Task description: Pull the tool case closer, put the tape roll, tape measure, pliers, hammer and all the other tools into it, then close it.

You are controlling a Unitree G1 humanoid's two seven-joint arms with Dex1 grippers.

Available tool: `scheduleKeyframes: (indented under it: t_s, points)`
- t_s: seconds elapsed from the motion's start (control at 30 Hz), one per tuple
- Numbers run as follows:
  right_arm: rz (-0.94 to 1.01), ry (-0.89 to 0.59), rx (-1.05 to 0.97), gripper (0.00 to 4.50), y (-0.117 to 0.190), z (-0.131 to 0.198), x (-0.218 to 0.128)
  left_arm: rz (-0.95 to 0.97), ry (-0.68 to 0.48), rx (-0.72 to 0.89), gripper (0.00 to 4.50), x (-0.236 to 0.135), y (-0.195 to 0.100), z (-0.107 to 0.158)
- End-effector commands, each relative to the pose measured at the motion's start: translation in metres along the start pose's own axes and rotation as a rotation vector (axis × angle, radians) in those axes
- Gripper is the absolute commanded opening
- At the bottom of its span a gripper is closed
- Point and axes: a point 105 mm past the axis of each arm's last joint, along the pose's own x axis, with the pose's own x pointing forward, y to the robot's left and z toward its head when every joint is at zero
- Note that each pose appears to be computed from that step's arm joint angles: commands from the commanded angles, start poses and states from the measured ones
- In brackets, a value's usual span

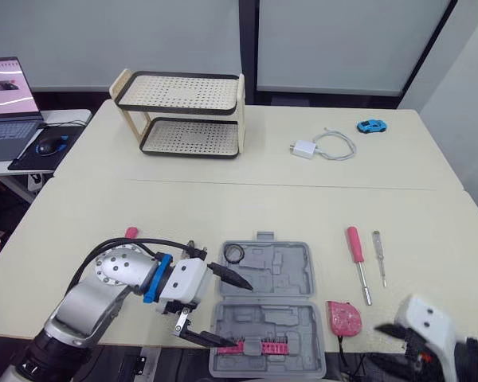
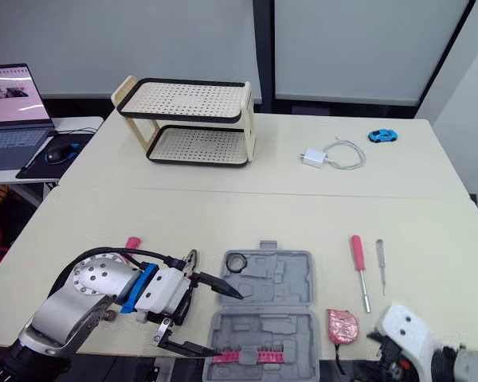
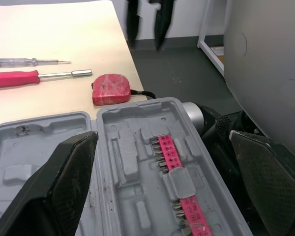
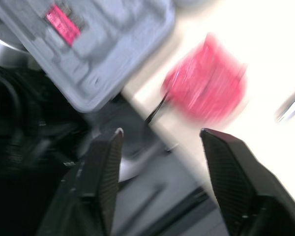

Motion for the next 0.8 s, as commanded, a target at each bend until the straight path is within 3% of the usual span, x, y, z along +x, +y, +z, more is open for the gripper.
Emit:
scheduleKeyframes:
  t_s: [0.03, 0.1, 0.13, 0.37, 0.8]
  points:
    - [0.018, -0.055, -0.213, 3.72, -0.018, 0.008, 0.0, -0.014, -0.009, 0.016, 4.5, 0.003, -0.004, 0.006]
    - [0.055, -0.063, -0.291, 4.42, -0.024, 0.006, 0.005, -0.016, -0.009, 0.016, 4.5, 0.003, -0.005, 0.007]
    - [0.071, -0.063, -0.331, 4.47, -0.027, 0.004, 0.009, -0.016, -0.009, 0.016, 4.5, 0.004, -0.005, 0.007]
    - [0.218, -0.014, -0.483, 4.47, -0.029, -0.018, 0.034, -0.022, -0.001, 0.007, 4.5, 0.005, -0.011, 0.009]
    - [0.215, 0.021, -0.494, 4.47, -0.041, -0.026, 0.062, -0.031, 0.006, 0.0, 4.5, 0.006, -0.013, 0.005]
